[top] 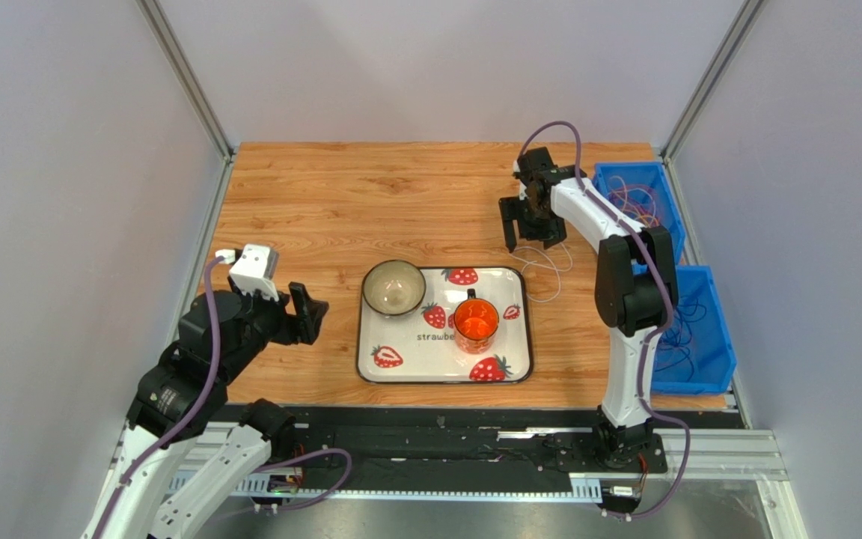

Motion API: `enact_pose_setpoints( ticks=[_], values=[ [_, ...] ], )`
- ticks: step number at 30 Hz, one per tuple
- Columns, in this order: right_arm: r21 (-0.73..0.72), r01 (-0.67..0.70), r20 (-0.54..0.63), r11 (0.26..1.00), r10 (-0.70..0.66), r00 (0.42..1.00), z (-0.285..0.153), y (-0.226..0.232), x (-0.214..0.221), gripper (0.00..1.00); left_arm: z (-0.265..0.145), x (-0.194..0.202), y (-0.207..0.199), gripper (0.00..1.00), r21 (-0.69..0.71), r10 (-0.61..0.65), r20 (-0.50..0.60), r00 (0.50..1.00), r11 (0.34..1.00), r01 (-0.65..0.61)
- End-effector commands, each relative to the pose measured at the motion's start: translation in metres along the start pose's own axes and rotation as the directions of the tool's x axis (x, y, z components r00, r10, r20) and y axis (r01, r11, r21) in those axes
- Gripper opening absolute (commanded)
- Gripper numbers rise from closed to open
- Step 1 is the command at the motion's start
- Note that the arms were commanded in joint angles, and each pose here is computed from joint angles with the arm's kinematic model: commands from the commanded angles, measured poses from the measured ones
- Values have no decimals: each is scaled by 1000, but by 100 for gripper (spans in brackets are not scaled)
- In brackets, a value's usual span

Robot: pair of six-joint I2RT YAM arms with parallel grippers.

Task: Untangle the cables
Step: Pick up the cable at the center of the board.

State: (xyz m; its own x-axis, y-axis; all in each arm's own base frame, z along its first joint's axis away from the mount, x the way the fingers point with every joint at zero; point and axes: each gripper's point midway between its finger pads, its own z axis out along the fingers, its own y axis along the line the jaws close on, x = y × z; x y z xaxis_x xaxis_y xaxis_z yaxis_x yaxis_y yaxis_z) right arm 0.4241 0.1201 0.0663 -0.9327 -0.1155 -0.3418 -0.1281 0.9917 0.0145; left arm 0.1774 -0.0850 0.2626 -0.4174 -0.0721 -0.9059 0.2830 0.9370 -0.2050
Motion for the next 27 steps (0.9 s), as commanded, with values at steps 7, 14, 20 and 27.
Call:
enact_pose_setpoints(
  ticks=[7, 14, 20, 27],
  values=[
    [44, 61, 17, 997, -62, 998, 10, 7, -13, 73, 2, -4, 1, 80, -9, -7, 10, 1000, 1000, 7],
    [36, 73, 7, 997, -73, 997, 19, 17, -11, 60, 1, -4, 1, 80, -12, -7, 10, 1000, 1000, 7],
    [12, 77, 2, 997, -77, 997, 24, 30, -12, 47, 1, -3, 2, 80, -14, -8, 9, 1000, 1000, 8],
    [-25, 77, -1, 997, -77, 997, 28, 49, -13, 13, 1, -4, 2, 80, -15, -8, 15, 1000, 1000, 9]
  ],
)
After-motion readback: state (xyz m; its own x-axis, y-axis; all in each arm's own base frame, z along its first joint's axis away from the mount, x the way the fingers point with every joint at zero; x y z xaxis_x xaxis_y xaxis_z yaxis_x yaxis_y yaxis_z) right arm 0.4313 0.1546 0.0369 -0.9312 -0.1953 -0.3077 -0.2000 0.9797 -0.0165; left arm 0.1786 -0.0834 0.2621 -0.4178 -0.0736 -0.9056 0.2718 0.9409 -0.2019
